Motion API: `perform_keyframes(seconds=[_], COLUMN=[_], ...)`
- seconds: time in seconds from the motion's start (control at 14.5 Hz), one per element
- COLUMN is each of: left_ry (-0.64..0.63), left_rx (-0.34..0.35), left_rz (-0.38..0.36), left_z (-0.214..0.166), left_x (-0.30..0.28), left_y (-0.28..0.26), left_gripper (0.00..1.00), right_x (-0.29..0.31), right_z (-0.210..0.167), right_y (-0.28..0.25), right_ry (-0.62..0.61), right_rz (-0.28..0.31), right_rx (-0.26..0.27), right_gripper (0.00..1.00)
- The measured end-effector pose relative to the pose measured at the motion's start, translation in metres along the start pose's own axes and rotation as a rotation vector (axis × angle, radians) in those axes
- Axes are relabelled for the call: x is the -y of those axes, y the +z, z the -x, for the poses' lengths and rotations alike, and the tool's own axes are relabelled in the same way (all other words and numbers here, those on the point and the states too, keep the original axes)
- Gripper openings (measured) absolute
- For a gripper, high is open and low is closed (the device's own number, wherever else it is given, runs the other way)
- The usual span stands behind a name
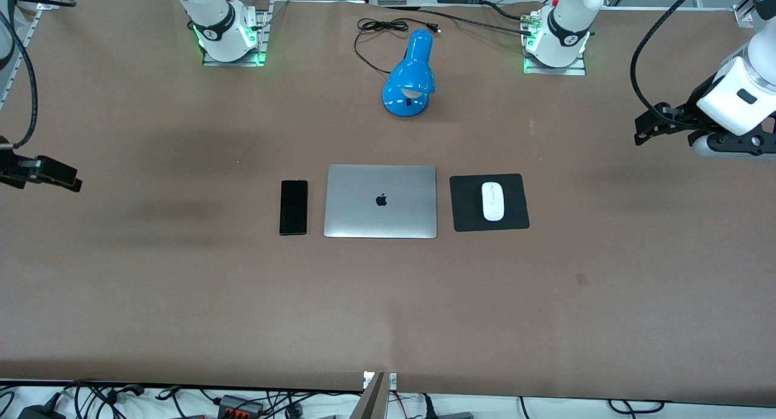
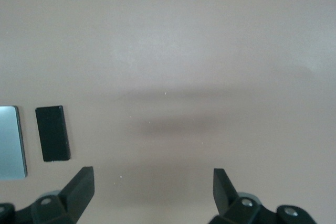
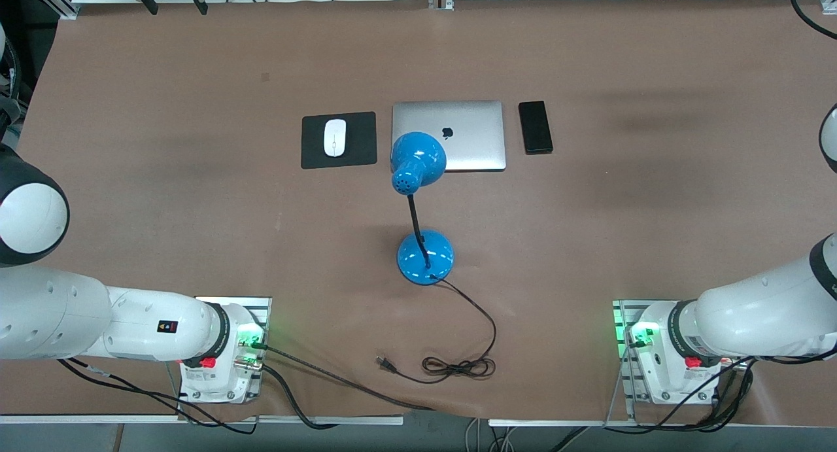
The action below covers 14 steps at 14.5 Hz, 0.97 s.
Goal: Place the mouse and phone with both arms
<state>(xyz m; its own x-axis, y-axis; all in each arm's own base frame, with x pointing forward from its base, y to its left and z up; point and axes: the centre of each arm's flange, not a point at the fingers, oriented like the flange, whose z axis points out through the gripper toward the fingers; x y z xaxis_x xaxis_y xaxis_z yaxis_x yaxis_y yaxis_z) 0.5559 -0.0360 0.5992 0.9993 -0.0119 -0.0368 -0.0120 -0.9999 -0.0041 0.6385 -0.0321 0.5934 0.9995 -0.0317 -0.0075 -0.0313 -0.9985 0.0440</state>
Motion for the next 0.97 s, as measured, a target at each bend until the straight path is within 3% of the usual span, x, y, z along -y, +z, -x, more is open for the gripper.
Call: perform_keyframes(seconds=[0.97], left_ry=[0.002], left_rx=[0.005], left_rz=[0.000], left_z=[0.001], left_x=[-0.001], left_y=[-0.003], left_gripper=[1.00], right_x=[0.001], right_z=[0.081], right_y=[0.007], right_ry=[-0.010], right_rz=[-0.012], right_rx=[0.017], right_gripper=[1.00])
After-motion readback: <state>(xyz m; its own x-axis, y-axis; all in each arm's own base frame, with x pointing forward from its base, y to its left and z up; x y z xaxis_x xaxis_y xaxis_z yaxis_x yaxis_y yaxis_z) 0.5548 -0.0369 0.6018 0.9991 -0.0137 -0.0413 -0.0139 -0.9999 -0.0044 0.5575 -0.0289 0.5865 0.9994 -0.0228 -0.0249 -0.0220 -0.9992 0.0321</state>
